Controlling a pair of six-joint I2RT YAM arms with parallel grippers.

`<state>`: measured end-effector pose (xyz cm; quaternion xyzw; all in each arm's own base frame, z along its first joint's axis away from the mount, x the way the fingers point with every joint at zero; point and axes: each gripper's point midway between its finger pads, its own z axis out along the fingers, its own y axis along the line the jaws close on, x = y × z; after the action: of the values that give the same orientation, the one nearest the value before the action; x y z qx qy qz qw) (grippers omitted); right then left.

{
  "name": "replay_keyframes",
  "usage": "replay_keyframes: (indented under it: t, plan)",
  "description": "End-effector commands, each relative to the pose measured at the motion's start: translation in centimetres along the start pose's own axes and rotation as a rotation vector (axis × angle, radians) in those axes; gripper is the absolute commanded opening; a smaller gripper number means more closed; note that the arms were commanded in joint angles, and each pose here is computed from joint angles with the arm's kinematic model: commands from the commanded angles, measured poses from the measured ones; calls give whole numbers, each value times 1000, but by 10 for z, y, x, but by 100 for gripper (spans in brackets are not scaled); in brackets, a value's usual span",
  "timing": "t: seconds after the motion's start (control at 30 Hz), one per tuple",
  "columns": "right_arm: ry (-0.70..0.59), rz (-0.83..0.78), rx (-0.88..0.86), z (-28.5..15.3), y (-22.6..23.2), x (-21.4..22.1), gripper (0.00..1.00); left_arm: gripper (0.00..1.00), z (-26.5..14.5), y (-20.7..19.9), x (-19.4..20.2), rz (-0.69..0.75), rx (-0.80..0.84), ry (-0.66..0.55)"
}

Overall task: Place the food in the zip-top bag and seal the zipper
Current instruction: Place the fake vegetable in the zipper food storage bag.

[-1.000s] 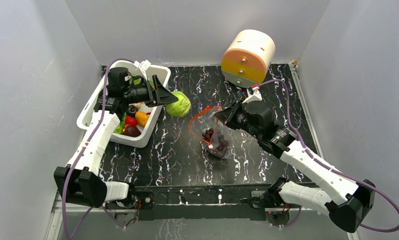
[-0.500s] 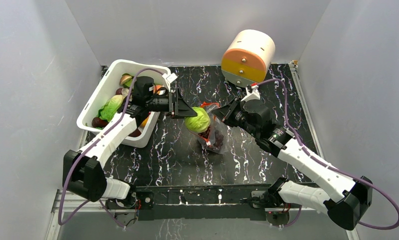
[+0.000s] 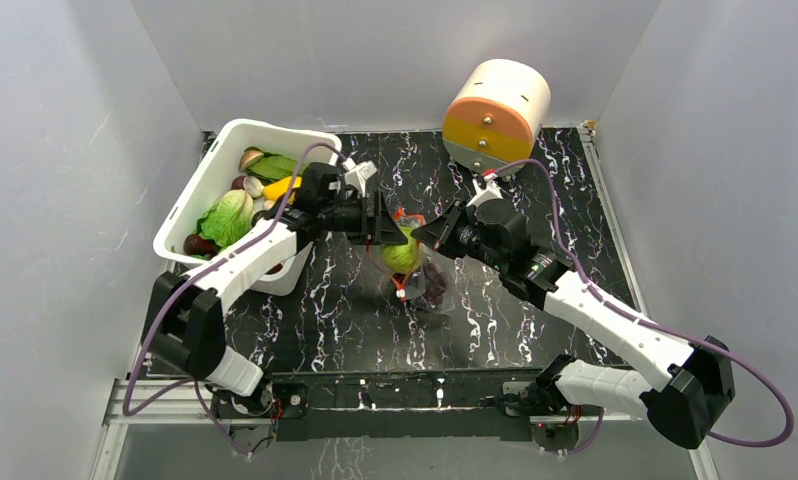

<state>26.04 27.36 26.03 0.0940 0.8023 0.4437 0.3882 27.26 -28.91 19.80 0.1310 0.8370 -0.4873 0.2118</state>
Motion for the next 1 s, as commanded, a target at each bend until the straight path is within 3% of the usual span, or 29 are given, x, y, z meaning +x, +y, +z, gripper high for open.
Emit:
replay_keyframes:
  t: [0.0, 0.13, 0.5, 0.67, 0.97]
  plan:
    - [-30, -2, -111, -2, 30, -12, 0, 45, 12, 12, 4, 81, -126, 43]
    - [-4, 10, -110, 1, 27, -5, 0, 50, 19, 11, 19, 53, -113, 84]
    - [-30, -7, -80, -3, 17, -7, 0, 82, 3, -12, 13, 83, -104, 53]
    - [-20, -63, -77, -8, 19, -8, 0, 94, -18, -13, 7, 92, -217, 46]
    - [-65, -93, -106, -21, 35, -23, 0, 98, -44, -33, -8, 128, -267, 21]
